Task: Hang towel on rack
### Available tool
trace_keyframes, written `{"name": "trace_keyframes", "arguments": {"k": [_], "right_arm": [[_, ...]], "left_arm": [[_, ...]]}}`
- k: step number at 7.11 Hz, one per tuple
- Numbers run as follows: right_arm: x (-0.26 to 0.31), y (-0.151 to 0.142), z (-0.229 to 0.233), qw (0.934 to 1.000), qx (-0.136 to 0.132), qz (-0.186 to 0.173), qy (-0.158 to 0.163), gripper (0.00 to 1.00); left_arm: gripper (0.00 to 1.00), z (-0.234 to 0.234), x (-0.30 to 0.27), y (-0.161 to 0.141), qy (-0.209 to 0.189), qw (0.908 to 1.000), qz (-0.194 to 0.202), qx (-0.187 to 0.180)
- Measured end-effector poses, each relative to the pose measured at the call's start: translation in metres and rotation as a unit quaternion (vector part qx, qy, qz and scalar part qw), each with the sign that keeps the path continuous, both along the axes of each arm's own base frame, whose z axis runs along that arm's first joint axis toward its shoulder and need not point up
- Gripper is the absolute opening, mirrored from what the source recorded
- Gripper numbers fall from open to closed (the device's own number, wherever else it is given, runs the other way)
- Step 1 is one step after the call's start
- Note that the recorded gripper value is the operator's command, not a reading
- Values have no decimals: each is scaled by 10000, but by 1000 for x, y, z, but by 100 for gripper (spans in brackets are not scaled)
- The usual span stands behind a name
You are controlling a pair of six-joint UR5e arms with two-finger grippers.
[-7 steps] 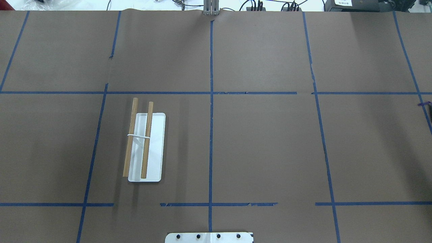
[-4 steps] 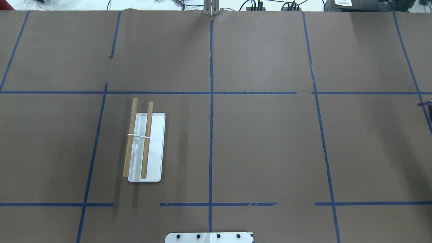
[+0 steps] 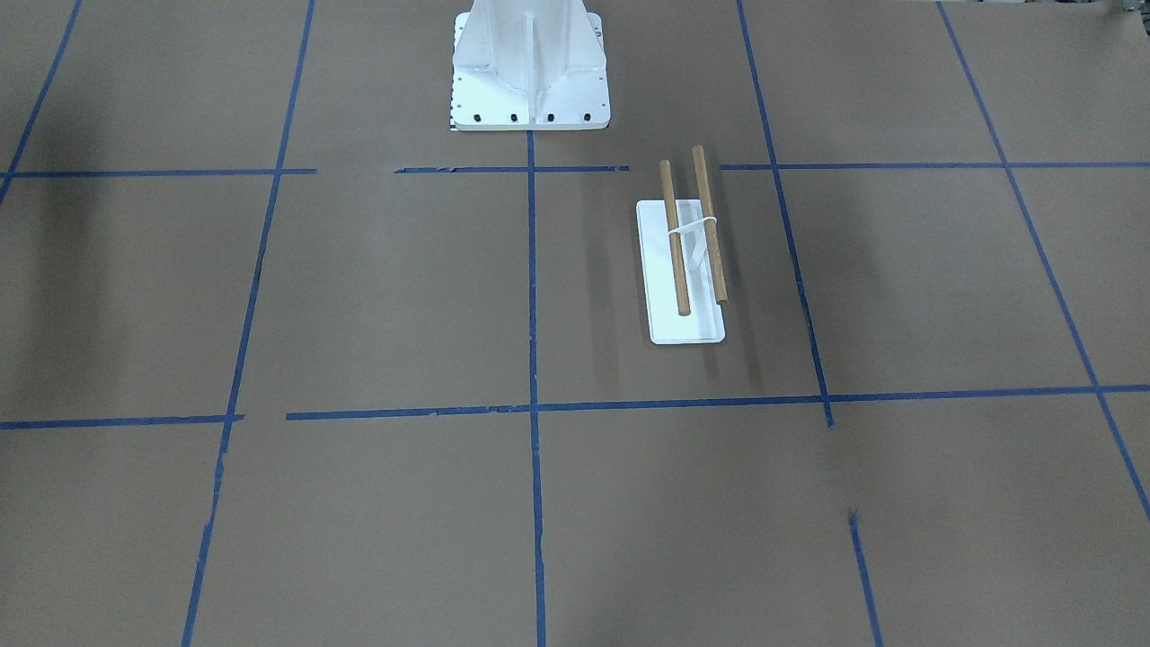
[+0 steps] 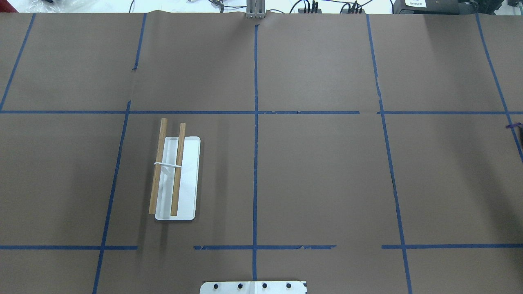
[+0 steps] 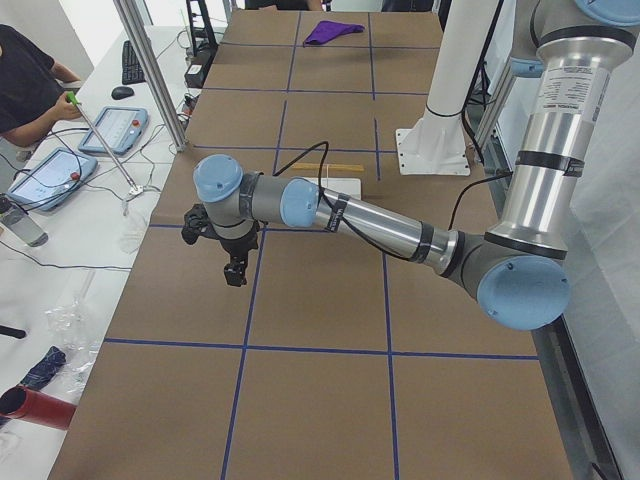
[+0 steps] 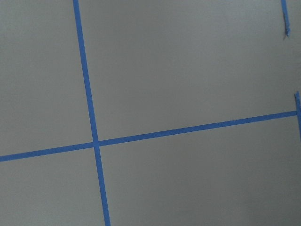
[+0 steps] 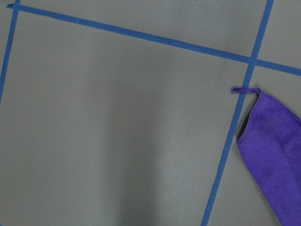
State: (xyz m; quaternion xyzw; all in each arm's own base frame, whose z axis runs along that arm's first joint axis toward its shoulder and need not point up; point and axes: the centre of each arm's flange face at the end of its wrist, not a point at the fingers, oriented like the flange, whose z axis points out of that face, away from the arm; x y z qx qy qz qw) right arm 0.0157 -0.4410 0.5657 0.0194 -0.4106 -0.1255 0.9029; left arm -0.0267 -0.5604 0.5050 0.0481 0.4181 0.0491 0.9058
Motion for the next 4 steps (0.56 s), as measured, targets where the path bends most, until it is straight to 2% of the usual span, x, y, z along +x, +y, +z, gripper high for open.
{"name": "trace_keyframes", "arguments": {"k": [2, 4], "right_arm": [[-1, 0, 5, 9999, 165, -22, -46, 100], [-1, -2, 5, 9992, 388, -24, -66, 100]], "left_arm": [[100, -8, 4, -3, 52, 9983, -436, -375], [100, -11, 5, -4, 94, 9977, -555, -376]]}}
